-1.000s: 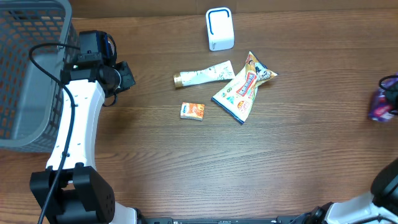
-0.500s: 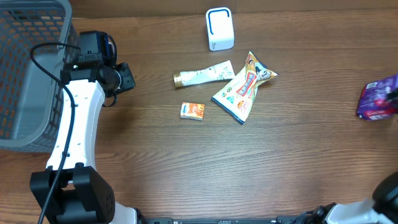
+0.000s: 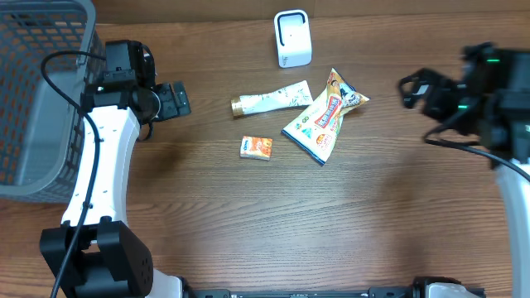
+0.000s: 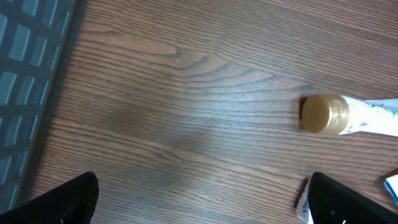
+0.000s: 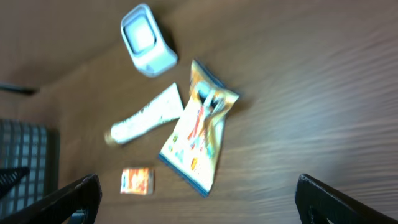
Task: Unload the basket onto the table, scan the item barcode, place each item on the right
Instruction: 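Reach the right gripper to the yellow snack bag and grasp it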
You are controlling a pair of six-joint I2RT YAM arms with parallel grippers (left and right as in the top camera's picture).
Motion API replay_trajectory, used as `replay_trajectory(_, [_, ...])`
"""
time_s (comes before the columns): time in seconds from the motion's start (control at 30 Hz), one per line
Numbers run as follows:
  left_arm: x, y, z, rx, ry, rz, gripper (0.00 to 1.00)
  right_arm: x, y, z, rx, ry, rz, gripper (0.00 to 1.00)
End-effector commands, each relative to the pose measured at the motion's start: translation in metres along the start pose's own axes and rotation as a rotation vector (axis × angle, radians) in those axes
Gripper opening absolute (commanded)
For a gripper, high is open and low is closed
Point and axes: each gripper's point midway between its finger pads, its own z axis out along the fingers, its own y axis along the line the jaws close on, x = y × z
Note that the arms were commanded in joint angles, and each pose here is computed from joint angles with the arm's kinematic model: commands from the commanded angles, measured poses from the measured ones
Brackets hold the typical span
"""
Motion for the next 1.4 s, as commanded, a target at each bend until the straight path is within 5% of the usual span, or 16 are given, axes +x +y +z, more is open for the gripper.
replay_trajectory(0.0, [-0.013, 0.002, -0.015, -0.017, -0.055, 0.026, 1.00, 0.047, 0.013, 0.066, 0.064, 0.160, 0.048, 1.00])
replay_trajectory(0.27, [-0.012, 0.002, -0.015, -0.016, -0.054, 0.026, 1.00, 0.095, -0.004, 0.165, 0.280, 0.274, 0.192, 0.97])
replay_trajectory(0.37, [-0.011, 0.002, -0.014, -0.018, -0.048, 0.027, 1.00, 0.103, -0.010, 0.192, 0.285, 0.297, 0.193, 0.86])
replay_trajectory(0.8, [-0.006, 0.004, -0.014, -0.024, -0.030, 0.027, 1.00, 0.107, -0.001, 0.233, 0.251, 0.257, 0.258, 0.83])
replay_trajectory(1.13, [-0.007, 0.009, -0.014, -0.051, -0.034, 0.027, 1.00, 0.135, -0.006, 0.263, 0.268, 0.316, 0.240, 0.45])
replay_trajectory(1.3, [-0.007, 0.008, -0.014, -0.051, -0.034, 0.027, 1.00, 0.144, 0.007, 0.262, 0.208, 0.374, 0.257, 0.08])
replay_trajectory(1.37, [-0.007, 0.008, -0.014, -0.051, -0.034, 0.027, 1.00, 0.148, 0.014, 0.258, 0.174, 0.413, 0.269, 0.04])
